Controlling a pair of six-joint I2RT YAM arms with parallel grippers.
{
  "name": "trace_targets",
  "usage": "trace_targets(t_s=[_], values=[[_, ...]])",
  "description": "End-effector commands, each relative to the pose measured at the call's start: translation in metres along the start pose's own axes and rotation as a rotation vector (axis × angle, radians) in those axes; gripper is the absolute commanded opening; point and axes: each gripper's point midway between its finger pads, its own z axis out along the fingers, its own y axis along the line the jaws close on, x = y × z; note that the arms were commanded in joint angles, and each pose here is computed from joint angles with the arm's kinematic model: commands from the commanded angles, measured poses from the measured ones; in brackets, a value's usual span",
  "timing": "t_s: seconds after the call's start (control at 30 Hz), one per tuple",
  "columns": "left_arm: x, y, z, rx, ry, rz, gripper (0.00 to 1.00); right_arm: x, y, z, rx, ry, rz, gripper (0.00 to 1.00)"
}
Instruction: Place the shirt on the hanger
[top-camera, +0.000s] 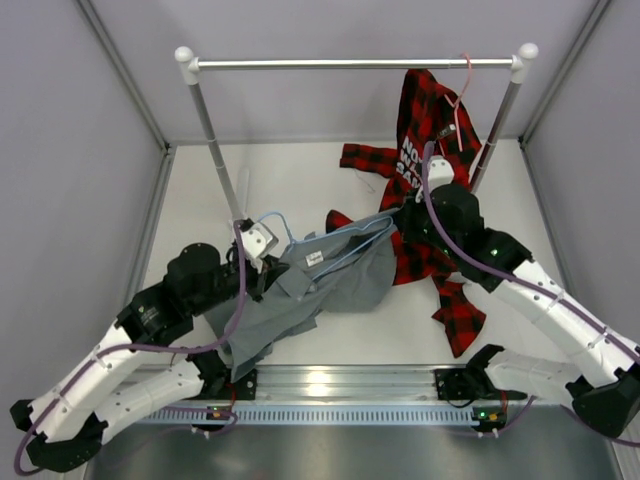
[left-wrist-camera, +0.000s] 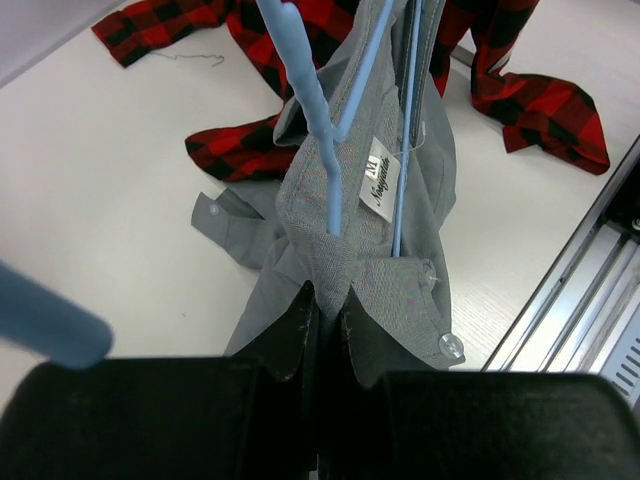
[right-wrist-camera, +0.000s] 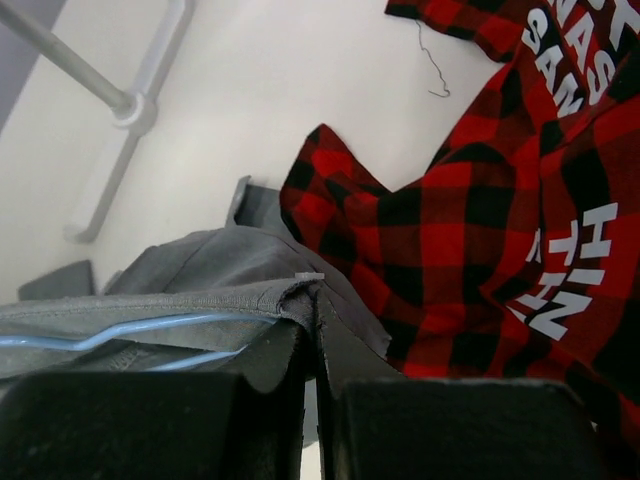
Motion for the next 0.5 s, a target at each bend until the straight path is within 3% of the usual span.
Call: trace_targets(t_s=[0.0,0.23,0.47], values=[[-0.007,0.001,-0.005,0.001,0.012,0.027,0.00,-0.034,-0.016,-0.005,0.089,-0.074,-0.052,0.00],[-0.007,0.001,0.007,-0.001,0.083,0.013,0.00,-0.044,0.007,-0.011,0.137,-0.055,-0.172,0.00],[-0.018,0.038,0.012,-0.242,0.077,-0.092,0.00,-0.017,0.028,-0.010,0.028,0.034,-0.149,0.00]])
